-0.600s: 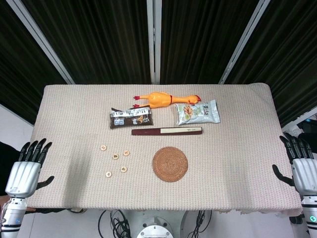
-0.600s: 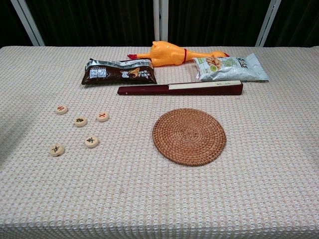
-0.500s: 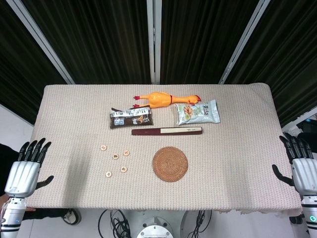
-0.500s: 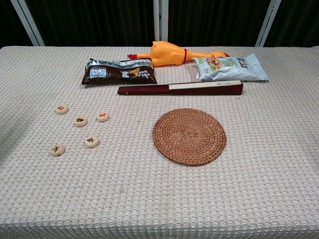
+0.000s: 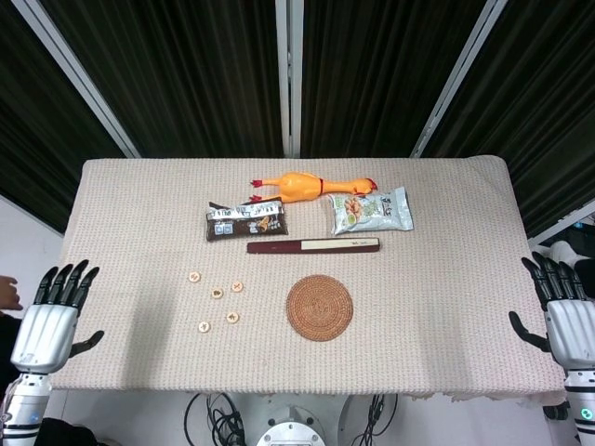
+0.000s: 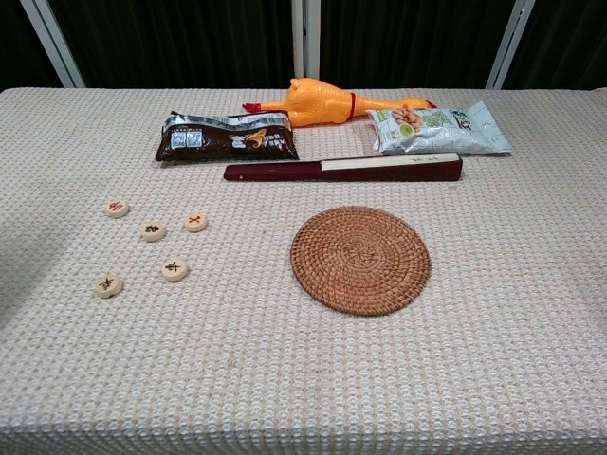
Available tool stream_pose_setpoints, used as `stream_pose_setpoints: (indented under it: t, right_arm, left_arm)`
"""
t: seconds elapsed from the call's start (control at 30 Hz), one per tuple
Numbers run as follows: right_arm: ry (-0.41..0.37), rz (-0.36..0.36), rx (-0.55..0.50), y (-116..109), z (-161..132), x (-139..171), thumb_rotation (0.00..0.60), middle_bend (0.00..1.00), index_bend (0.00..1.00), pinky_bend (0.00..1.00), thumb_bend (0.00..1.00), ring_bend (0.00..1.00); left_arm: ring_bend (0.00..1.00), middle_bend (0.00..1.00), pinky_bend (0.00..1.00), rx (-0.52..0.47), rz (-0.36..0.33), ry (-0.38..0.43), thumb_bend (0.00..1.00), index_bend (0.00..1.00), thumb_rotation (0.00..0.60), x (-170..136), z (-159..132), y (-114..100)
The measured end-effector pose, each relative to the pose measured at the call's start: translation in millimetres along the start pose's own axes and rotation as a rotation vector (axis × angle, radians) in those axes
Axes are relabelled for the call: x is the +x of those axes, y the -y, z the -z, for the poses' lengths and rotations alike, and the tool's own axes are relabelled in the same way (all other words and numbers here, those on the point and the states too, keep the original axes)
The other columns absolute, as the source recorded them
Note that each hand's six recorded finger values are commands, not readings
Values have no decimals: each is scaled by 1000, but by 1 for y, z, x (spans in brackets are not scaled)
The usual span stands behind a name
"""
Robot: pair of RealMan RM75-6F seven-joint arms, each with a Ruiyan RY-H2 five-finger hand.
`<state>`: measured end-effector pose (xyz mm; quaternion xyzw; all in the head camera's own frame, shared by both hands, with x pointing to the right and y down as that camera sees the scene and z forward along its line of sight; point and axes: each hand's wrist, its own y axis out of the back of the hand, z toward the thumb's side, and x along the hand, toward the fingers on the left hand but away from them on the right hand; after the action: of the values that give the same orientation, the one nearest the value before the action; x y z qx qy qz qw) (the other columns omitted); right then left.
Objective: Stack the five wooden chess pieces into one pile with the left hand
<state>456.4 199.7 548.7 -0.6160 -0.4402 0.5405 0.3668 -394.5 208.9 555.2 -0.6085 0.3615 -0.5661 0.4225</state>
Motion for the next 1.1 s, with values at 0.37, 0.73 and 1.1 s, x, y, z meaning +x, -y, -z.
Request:
stream_pose_setpoints:
  t: [0.37, 0.73, 1.1]
  right_arm:
    - [13, -4, -3, 0, 4, -2, 600, 0, 0, 0, 282, 0]
    - [6, -7, -10, -1, 4, -1, 600, 0, 0, 0, 282, 0]
    - [7, 0, -17, -3, 6, 0, 600, 0, 0, 0, 281, 0]
  left_arm:
    - [0, 0, 0, -40, 35, 139, 157, 120, 600, 26, -49, 8]
    - [0, 0, 0, -100, 155, 243, 188, 155, 600, 65, -107, 55]
    - [0, 0, 0, -104, 220, 213, 193, 267, 600, 94, -113, 103]
